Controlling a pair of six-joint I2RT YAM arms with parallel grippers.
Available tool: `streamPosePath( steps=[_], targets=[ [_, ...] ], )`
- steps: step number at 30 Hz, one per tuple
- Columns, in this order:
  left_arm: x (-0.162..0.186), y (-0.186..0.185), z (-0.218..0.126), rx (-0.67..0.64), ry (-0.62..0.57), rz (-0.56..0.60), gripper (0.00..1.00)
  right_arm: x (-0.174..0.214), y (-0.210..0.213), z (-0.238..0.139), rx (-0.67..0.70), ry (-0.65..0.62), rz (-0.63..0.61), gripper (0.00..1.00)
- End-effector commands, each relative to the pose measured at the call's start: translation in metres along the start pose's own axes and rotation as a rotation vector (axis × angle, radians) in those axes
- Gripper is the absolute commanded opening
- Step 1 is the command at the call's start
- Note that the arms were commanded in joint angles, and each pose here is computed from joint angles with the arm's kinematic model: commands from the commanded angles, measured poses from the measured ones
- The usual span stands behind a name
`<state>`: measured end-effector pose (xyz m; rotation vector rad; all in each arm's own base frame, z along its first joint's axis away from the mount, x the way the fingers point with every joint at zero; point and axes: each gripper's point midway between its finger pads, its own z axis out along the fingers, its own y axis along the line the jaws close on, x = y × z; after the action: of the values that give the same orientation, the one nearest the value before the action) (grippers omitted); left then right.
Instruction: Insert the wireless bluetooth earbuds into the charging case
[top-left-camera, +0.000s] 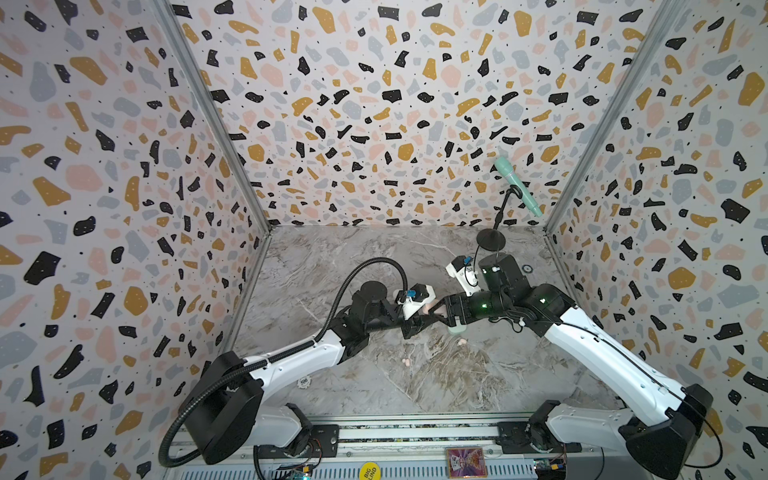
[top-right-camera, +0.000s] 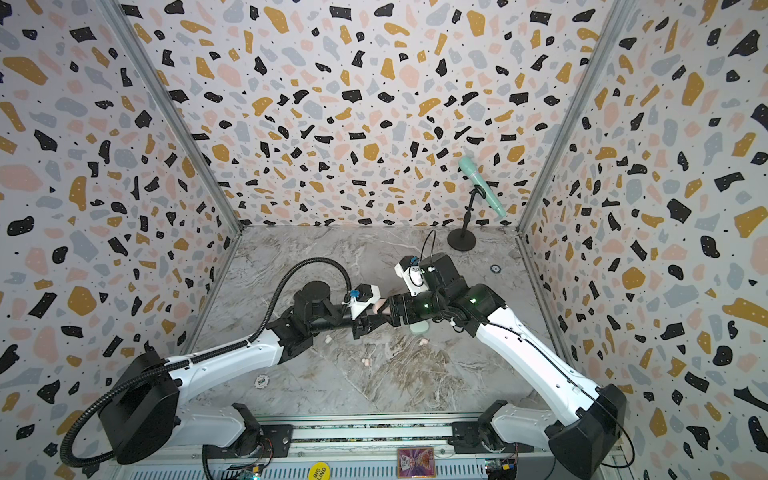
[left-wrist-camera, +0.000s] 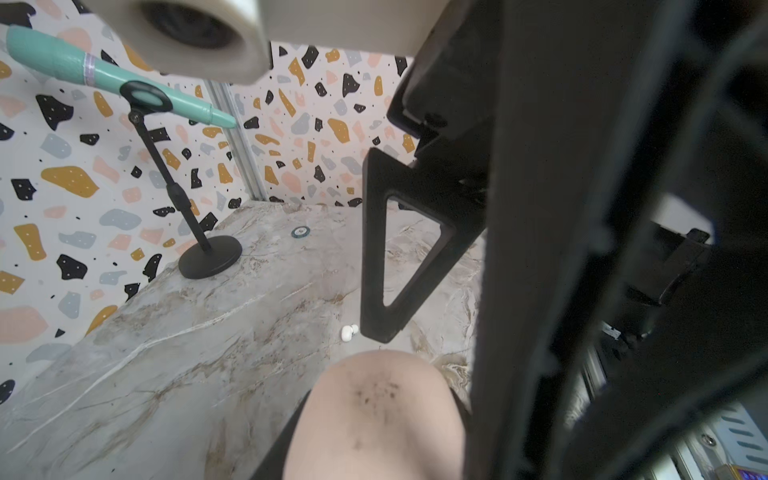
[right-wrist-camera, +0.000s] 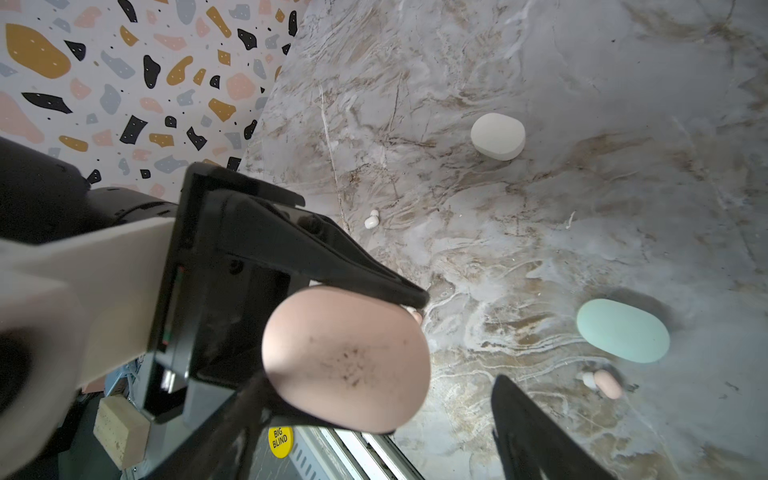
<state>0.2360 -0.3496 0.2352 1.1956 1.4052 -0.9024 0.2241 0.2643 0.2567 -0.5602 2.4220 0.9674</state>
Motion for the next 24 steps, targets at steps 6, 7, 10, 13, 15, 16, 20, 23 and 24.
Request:
streamPosePath(
  steps=[6, 7, 10, 13, 15, 16, 20, 23, 24],
  targets=[
    [-0.012, -0.006, 0.001, 0.026, -0.047, 0.046, 0.12, -0.019, 0.016, 0.005, -0.049, -0.046, -0.002, 0.85],
    [-0.013, -0.006, 0.000, 0.026, -0.047, 0.048, 0.12, -0.019, 0.017, 0.007, -0.055, -0.041, 0.003, 0.84],
    [-0.012, -0.007, 0.001, 0.027, -0.046, 0.048, 0.12, -0.018, 0.019, 0.011, -0.074, -0.035, 0.016, 0.77],
    [-0.010, -0.006, 0.001, 0.023, -0.041, 0.046, 0.12, -0.017, 0.022, 0.012, -0.096, -0.029, 0.028, 0.69],
    [-0.010, -0.006, 0.001, 0.021, -0.038, 0.047, 0.12, -0.016, 0.023, 0.012, -0.101, -0.024, 0.033, 0.63],
    [-0.009, -0.005, 0.002, 0.019, -0.036, 0.047, 0.12, -0.016, 0.023, 0.012, -0.103, -0.023, 0.036, 0.61],
    [-0.008, -0.004, 0.002, 0.012, -0.029, 0.048, 0.14, -0.016, 0.026, 0.010, -0.113, -0.019, 0.042, 0.52],
    [-0.008, -0.004, 0.001, 0.009, -0.026, 0.048, 0.19, -0.017, 0.027, 0.009, -0.118, -0.020, 0.043, 0.50],
    [-0.007, -0.004, 0.001, 0.010, -0.025, 0.047, 0.21, -0.017, 0.027, 0.010, -0.117, -0.017, 0.044, 0.49]
  ],
)
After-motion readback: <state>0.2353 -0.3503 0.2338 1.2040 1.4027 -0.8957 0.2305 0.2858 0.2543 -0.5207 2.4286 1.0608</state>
